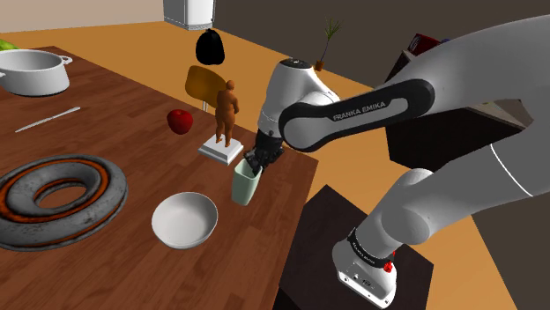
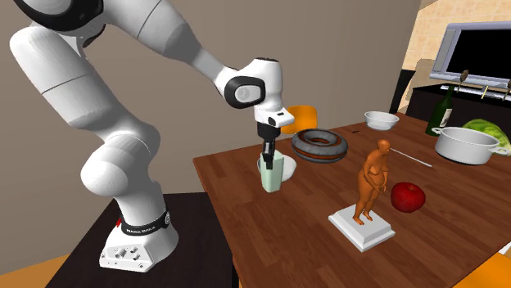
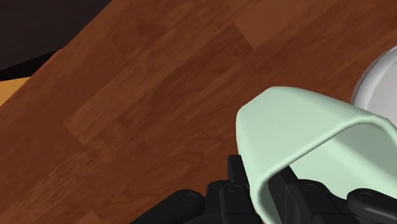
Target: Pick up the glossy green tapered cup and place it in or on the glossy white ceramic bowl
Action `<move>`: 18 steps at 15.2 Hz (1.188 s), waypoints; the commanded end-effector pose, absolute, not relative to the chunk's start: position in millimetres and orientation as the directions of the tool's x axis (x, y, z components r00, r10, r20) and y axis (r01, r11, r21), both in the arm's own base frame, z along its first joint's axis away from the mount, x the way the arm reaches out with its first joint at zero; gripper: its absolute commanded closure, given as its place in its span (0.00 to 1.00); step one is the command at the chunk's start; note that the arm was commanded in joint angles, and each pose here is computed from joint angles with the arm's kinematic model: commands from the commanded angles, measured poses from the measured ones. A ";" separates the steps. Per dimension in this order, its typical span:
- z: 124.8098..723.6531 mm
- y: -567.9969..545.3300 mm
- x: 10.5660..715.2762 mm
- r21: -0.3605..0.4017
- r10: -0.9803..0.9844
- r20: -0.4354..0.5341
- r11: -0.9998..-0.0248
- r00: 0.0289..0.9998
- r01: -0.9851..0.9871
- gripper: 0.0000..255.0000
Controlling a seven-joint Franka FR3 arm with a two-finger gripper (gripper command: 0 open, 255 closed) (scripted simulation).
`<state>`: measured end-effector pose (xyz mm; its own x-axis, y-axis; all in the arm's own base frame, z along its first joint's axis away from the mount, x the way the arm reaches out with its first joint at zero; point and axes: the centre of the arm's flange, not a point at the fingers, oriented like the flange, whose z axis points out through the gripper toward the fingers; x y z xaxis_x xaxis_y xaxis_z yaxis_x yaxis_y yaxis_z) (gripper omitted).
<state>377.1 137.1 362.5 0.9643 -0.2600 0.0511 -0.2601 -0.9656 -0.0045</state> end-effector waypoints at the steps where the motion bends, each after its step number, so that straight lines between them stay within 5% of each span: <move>1: 373.3 136.1 376.7 -0.004 -0.260 0.051 -0.966 0.964 -0.260 1.00; 18: 455.4 184.0 390.9 -0.004 -0.260 0.051 -0.966 0.964 -0.260 1.00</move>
<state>388.1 170.0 449.3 0.9645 -0.2592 0.0513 -0.2594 -0.9658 -0.0041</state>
